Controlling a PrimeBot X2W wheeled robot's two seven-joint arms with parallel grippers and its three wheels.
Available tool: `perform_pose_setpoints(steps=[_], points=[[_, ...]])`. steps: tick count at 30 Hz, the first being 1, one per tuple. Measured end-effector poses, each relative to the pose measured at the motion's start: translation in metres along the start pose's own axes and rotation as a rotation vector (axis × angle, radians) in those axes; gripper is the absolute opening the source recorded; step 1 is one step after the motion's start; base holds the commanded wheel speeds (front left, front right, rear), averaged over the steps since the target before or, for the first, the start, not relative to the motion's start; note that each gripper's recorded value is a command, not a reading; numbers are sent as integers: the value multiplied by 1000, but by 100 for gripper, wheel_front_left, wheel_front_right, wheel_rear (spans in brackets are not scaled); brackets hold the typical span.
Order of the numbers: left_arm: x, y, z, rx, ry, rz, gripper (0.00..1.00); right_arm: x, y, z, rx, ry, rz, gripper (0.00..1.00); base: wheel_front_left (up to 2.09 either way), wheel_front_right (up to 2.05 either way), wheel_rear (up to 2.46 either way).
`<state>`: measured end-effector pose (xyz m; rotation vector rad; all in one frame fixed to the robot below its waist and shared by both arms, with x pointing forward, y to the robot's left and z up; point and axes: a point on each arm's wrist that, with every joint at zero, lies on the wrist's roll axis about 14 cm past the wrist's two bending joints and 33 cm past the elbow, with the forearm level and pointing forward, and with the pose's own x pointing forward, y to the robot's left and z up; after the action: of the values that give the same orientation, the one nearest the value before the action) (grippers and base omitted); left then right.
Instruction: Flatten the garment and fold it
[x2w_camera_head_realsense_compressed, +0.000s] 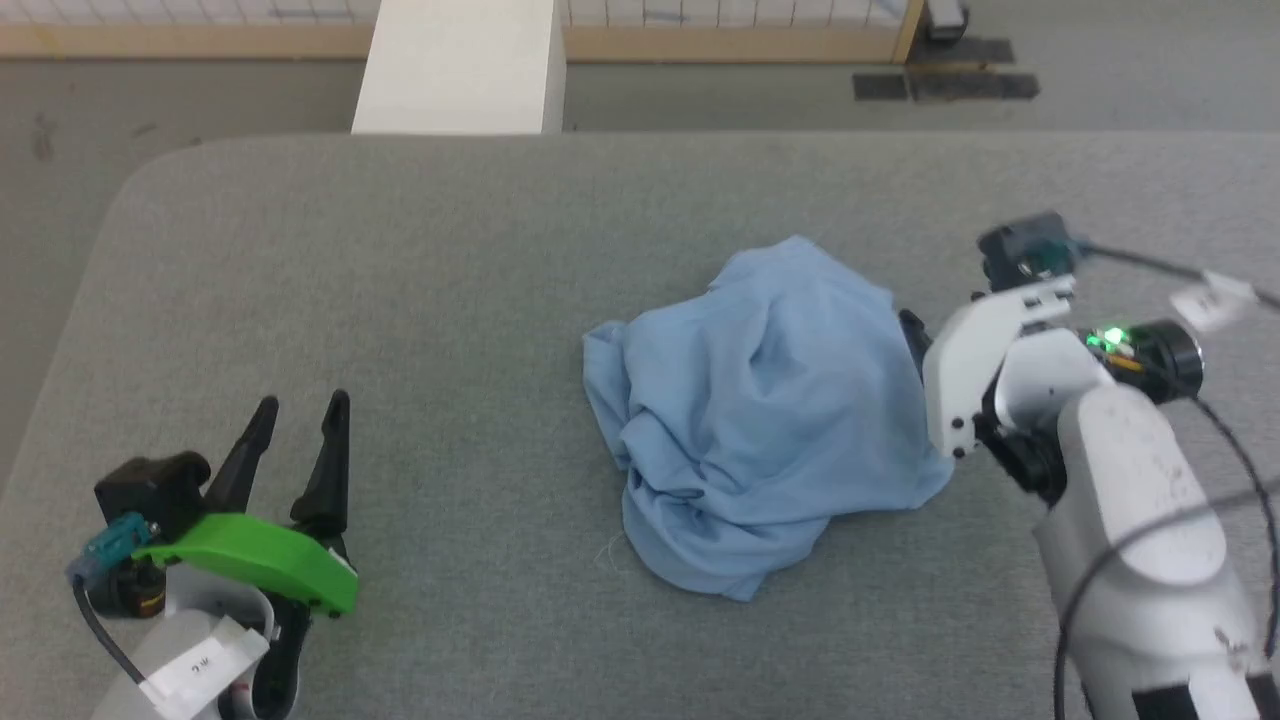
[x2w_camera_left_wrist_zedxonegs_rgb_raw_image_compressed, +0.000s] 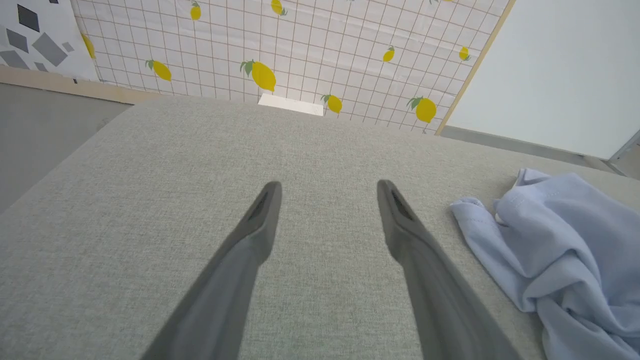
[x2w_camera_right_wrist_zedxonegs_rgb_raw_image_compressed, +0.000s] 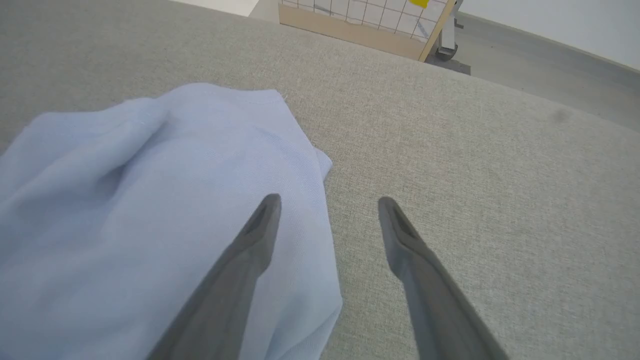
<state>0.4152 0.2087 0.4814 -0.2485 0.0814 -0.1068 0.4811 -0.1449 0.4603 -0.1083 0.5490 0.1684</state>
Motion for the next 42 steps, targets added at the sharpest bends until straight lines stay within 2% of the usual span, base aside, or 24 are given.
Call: perform_pose_setpoints(steps=[6,10,16,17,18,21,25,29,32,35,37,42], points=[[10,11,-5,-6,13,10,100,28,-1,-32,-101,286,-5,100,0,0,0],[14,22,-10,-7,25,32,100,39,14,-66,-144,443,39,100,0,0,0],[8,39,-20,-5,53,77,100,47,31,-77,-147,528,103,100,0,0,0],[7,40,-20,-4,55,82,100,46,31,-76,-149,531,108,13,0,0,0],[7,41,-20,-4,55,85,100,46,31,-75,-147,530,113,0,0,0,0],[6,40,-18,-6,48,83,100,43,32,-68,-130,502,122,0,0,0,0],[6,35,-13,-10,29,72,100,37,21,-44,-48,368,102,0,0,0,0],[4,25,-6,-17,7,52,100,21,-6,1,43,163,45,0,0,0,0],[0,17,-3,-23,-3,42,100,-3,-34,8,107,75,-26,0,0,0,0],[-3,8,-1,-27,-12,28,100,-36,-61,-20,166,77,-105,0,0,0,0],[-4,2,0,-28,-15,15,100,-60,-71,-55,213,129,-150,0,0,0,0],[-1,-15,8,-29,-34,-30,100,-112,-67,-146,318,334,-191,0,0,0,0]])
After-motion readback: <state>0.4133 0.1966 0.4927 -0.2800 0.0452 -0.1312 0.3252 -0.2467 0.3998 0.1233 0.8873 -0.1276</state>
